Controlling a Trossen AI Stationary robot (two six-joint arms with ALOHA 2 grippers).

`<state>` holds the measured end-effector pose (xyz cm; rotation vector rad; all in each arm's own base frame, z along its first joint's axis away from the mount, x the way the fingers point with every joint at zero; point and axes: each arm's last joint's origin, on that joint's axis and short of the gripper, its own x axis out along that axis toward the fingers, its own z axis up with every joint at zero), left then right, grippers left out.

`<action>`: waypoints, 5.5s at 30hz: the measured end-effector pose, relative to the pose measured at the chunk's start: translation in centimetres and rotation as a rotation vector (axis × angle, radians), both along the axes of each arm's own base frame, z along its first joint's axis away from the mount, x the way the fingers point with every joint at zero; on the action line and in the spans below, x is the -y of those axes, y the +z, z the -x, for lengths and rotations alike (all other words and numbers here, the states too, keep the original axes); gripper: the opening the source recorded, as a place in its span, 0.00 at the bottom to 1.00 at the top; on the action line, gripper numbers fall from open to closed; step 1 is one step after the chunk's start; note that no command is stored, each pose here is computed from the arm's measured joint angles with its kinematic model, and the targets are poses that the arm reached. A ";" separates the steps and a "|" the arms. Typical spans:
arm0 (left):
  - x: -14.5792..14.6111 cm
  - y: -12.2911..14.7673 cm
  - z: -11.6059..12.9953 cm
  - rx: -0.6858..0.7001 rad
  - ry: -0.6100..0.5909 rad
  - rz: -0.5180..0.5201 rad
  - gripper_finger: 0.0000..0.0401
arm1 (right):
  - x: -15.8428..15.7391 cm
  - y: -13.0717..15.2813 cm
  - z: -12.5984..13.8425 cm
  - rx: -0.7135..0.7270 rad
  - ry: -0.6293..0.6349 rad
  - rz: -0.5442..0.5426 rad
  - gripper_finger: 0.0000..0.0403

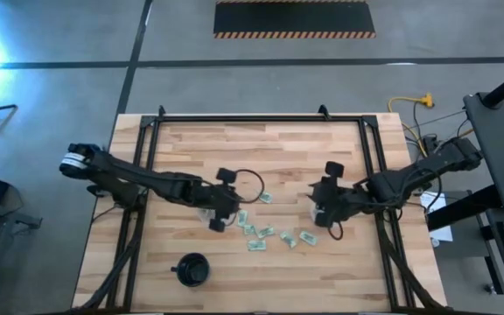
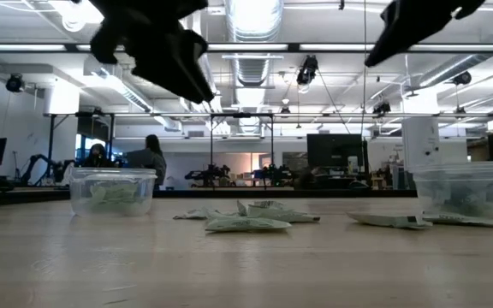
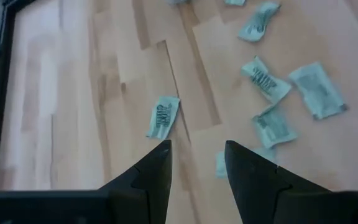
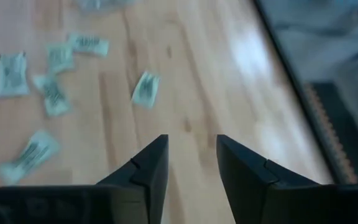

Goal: Pick and place Stevia / Truvia into bins
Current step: Put the stevia packet into the oval transparent container

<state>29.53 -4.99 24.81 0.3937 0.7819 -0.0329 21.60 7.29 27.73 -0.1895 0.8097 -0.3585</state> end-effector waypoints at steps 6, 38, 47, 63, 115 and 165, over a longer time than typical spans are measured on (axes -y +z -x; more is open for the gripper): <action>-1.5 -1.0 -3.3 -0.044 -0.079 -0.033 0.33 | -0.1 -0.4 -0.8 0.088 0.031 0.109 0.28; -10.0 -6.1 -12.2 -0.329 -0.185 0.075 0.38 | 2.4 -1.8 4.5 0.245 -0.072 0.157 0.48; -10.3 -6.8 -12.5 -0.318 -0.172 0.071 0.49 | 2.5 -1.8 4.5 0.242 -0.063 0.167 0.48; -10.3 -9.1 -12.8 -0.381 -0.104 0.126 0.50 | 2.5 -1.7 4.5 0.244 -0.061 0.167 0.48; -9.7 -6.6 -11.6 -0.369 -0.083 0.163 0.46 | 2.5 -1.8 4.6 0.230 -0.051 0.172 0.48; -9.3 -9.2 -11.2 -0.419 -0.041 0.202 0.27 | 2.4 -1.7 4.5 0.239 -0.043 0.174 0.42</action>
